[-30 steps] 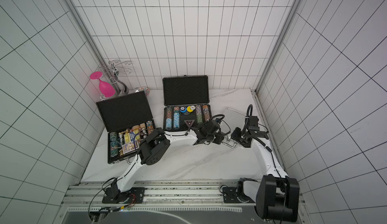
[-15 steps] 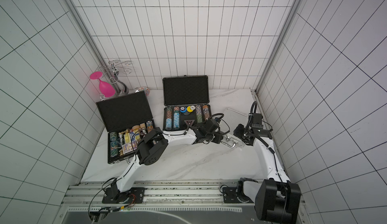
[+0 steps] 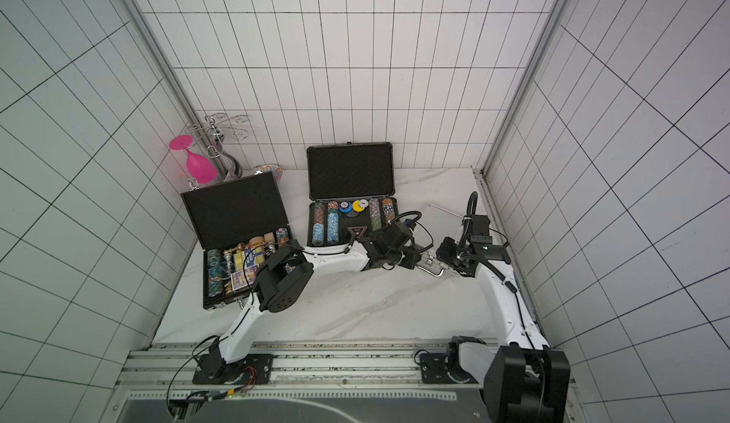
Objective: Close the poker set cases
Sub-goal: Adjust the poker set case at the center of the board.
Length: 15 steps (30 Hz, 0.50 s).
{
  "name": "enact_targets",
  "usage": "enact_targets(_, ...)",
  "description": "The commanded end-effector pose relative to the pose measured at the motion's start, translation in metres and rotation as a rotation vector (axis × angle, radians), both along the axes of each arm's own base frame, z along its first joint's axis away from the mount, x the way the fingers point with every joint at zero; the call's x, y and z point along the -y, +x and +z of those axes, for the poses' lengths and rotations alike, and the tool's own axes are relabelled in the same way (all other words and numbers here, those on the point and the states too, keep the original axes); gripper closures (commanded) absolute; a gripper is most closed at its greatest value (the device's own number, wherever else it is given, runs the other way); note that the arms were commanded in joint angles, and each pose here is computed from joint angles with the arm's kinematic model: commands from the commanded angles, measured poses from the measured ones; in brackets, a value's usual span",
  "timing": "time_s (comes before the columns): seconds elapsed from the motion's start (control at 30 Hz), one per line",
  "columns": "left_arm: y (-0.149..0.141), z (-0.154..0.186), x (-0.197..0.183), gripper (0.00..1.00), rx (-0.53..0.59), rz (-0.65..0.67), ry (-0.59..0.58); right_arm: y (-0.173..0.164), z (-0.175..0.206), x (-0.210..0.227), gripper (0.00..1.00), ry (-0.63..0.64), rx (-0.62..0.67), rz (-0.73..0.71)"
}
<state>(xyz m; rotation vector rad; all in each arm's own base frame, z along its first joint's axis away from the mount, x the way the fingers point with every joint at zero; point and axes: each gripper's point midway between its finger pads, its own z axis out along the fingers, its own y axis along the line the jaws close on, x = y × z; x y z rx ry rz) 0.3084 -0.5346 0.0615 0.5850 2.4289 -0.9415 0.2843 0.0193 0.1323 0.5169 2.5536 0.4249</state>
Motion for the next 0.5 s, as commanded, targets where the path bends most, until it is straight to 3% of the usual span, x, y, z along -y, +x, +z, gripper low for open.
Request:
enact_targets(0.0,0.012,0.113,0.02,1.0,0.166,-0.018,-0.242,-0.008,-0.021,-0.009,0.6,0.034,-0.034,0.027)
enact_targets(0.17,0.011,0.107,0.018,1.0,0.163,-0.022,-0.225,-0.008,-0.023,-0.008,0.6,0.034,-0.022,0.014)
enact_targets(0.3,0.006,0.074,0.017,1.0,0.119,-0.013,-0.199,-0.002,-0.001,0.005,0.6,-0.034,0.032,-0.024)
enact_targets(0.47,0.002,0.051,0.02,1.0,0.104,-0.012,-0.18,0.001,0.002,0.004,0.6,-0.027,0.022,-0.015)
